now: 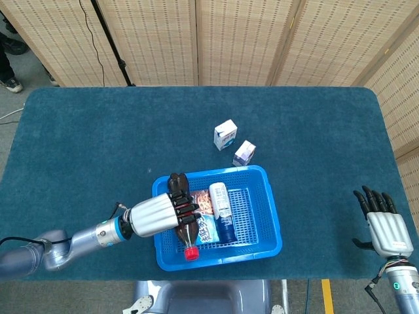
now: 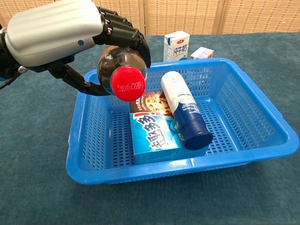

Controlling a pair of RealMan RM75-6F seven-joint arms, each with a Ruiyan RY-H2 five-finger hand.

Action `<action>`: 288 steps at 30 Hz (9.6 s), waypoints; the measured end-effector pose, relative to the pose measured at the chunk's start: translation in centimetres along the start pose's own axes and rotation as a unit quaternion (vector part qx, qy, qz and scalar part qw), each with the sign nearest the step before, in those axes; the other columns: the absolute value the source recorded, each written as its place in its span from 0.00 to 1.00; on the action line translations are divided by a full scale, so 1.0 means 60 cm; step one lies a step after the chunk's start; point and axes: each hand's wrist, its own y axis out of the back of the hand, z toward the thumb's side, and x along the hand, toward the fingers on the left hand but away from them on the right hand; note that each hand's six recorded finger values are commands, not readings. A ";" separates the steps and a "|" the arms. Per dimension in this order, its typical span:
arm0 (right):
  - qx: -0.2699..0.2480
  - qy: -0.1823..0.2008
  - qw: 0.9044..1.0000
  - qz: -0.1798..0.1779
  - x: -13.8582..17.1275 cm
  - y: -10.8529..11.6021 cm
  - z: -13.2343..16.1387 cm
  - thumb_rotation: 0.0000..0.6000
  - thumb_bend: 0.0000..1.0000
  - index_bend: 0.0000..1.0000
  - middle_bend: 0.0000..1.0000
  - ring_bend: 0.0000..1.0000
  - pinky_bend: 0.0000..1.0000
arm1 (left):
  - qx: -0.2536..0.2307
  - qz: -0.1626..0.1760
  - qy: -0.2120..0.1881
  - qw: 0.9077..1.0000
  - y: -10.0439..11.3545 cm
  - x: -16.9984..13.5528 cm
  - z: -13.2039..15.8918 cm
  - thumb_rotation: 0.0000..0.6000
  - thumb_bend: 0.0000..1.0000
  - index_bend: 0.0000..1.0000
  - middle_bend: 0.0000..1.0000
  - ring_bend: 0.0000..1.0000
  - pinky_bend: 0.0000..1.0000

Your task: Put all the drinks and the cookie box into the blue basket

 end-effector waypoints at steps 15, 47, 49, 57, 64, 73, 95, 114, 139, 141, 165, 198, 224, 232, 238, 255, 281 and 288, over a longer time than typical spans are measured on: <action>-0.001 -0.002 1.000 -0.001 -0.001 0.001 -0.002 1.00 0.00 0.00 0.00 0.00 0.00 | -0.002 -0.068 0.010 0.998 -0.048 -0.008 0.001 1.00 0.54 0.16 0.06 0.14 0.40; 0.006 0.005 1.000 -0.029 -0.039 0.023 -0.002 1.00 0.00 0.00 0.00 0.00 0.00 | -0.154 0.030 0.254 0.954 0.127 -0.105 -0.155 1.00 0.00 0.00 0.00 0.00 0.00; 0.012 0.007 0.999 -0.037 -0.058 0.035 -0.006 1.00 0.00 0.00 0.00 0.00 0.00 | -0.148 0.020 0.294 0.944 0.136 -0.136 -0.168 1.00 0.00 0.00 0.00 0.00 0.00; 0.010 0.039 0.997 -0.060 -0.135 0.090 0.006 1.00 0.00 0.00 0.00 0.00 0.00 | -0.132 -0.014 0.417 0.899 0.137 -0.245 -0.177 1.00 0.00 0.00 0.00 0.00 0.00; -0.001 0.106 0.993 -0.054 -0.210 0.119 0.052 1.00 0.00 0.01 0.00 0.00 0.01 | -0.134 -0.015 0.489 0.862 0.141 -0.315 -0.163 1.00 0.01 0.00 0.00 0.00 0.00; -0.020 0.224 0.974 -0.039 -0.320 0.129 0.175 1.00 0.00 0.14 0.02 0.05 0.12 | -0.107 -0.033 0.549 0.828 0.135 -0.364 -0.142 1.00 0.06 0.00 0.00 0.00 0.00; 0.014 0.307 0.951 0.019 -0.413 0.081 0.369 1.00 0.00 0.22 0.13 0.14 0.14 | -0.122 -0.039 0.558 0.820 0.122 -0.363 -0.149 1.00 0.07 0.00 0.00 0.00 0.00; 0.009 0.304 0.953 -0.001 -0.434 0.036 0.408 1.00 0.49 0.56 0.51 0.51 0.31 | -0.128 -0.055 0.559 0.817 0.109 -0.366 -0.161 1.00 0.08 0.00 0.00 0.00 0.00; -0.053 0.394 0.910 -0.117 -0.253 0.217 0.347 1.00 0.53 0.59 0.53 0.51 0.31 | -0.158 -0.043 0.525 0.835 0.123 -0.360 -0.141 1.00 0.08 0.00 0.00 0.00 0.00; -0.023 0.408 0.905 -0.123 -0.224 0.220 0.341 1.00 0.53 0.59 0.53 0.51 0.31 | -0.159 -0.041 0.524 0.835 0.124 -0.362 -0.139 1.00 0.08 0.00 0.00 0.00 0.00; 0.185 0.502 0.837 -0.118 -0.127 0.119 0.372 1.00 0.55 0.57 0.52 0.47 0.25 | -0.174 -0.049 0.511 0.841 0.123 -0.362 -0.129 1.00 0.08 0.00 0.00 0.00 0.00; 0.112 0.369 0.909 -0.160 -0.282 0.211 0.413 1.00 0.00 0.00 0.00 0.00 0.00 | -0.181 -0.056 0.506 0.841 0.120 -0.365 -0.131 1.00 0.08 0.00 0.00 0.00 0.00; 0.006 0.246 0.968 0.048 -0.491 0.124 0.494 1.00 0.01 0.00 0.00 0.00 0.09 | -0.180 -0.070 0.517 0.834 0.106 -0.360 -0.142 1.00 0.08 0.00 0.00 0.00 0.00; -0.010 0.229 0.972 0.045 -0.509 0.102 0.523 1.00 0.23 0.18 0.09 0.18 0.22 | -0.182 -0.070 0.519 0.832 0.104 -0.360 -0.143 1.00 0.08 0.00 0.00 0.00 0.00; -0.031 0.226 0.972 0.053 -0.510 0.079 0.537 1.00 0.49 0.42 0.30 0.35 0.29 | -0.181 -0.071 0.525 0.829 0.103 -0.364 -0.148 1.00 0.08 0.00 0.00 0.00 0.00; -0.103 0.261 0.960 0.014 -0.498 0.108 0.546 1.00 0.64 0.57 0.50 0.41 0.30 | -0.186 -0.076 0.520 0.830 0.099 -0.359 -0.145 1.00 0.08 0.00 0.00 0.00 0.00; -0.083 0.455 0.886 -0.031 -0.176 0.225 0.406 1.00 0.66 0.59 0.52 0.39 0.30 | -0.193 -0.072 0.493 0.845 0.106 -0.351 -0.123 1.00 0.08 0.00 0.00 0.00 0.00; -0.029 0.490 0.871 -0.014 -0.115 0.181 0.376 1.00 0.67 0.59 0.51 0.36 0.31 | -0.192 -0.072 0.494 0.845 0.106 -0.351 -0.125 1.00 0.08 0.00 0.00 0.00 0.00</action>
